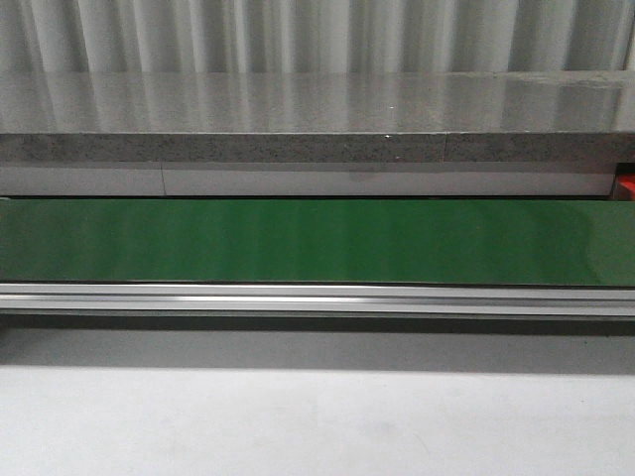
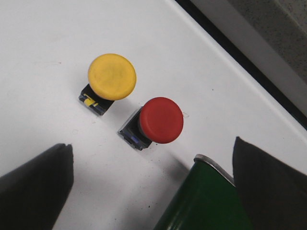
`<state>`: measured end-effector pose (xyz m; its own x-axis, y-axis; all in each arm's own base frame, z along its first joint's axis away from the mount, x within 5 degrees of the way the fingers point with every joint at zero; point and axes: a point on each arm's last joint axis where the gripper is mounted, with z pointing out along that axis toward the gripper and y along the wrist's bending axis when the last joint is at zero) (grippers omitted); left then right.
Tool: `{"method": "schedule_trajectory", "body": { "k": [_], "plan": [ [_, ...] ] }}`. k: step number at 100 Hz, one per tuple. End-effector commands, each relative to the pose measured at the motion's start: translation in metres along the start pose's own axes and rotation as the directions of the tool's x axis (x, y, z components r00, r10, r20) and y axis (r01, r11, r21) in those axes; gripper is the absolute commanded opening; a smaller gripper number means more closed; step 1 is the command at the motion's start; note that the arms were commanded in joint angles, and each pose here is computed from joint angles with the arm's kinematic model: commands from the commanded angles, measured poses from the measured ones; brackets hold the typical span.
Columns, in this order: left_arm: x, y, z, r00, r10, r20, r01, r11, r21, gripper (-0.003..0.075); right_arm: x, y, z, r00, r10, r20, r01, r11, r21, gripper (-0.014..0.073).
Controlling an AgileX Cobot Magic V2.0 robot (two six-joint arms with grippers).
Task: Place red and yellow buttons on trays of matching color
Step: 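Move the left gripper over a red button on the panel and grasp it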
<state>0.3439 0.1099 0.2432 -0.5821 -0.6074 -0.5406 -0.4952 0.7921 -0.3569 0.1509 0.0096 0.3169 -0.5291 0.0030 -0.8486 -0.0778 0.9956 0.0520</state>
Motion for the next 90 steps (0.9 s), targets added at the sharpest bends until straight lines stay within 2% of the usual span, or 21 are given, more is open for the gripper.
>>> {"method": "schedule_trajectory", "body": {
  "k": [1,49,90],
  "plan": [
    [-0.018,-0.008,-0.013,0.994,-0.024,0.104,0.02,0.999,0.037,0.0636,-0.013,0.0,-0.006,0.996,0.0,0.094,0.0,1.0,0.002,-0.0068],
    [-0.019,-0.022,0.026,0.998,-0.035,0.043,0.032,0.998,0.059,0.0636,-0.013,0.0,-0.006,0.996,0.0,0.095,0.0,1.0,0.002,-0.0068],
    [-0.014,-0.018,0.066,0.997,-0.067,-0.032,0.069,0.997,0.044,0.0636,-0.013,0.0,-0.006,0.996,0.0,0.095,0.0,1.0,0.002,-0.0068]
  ]
}}
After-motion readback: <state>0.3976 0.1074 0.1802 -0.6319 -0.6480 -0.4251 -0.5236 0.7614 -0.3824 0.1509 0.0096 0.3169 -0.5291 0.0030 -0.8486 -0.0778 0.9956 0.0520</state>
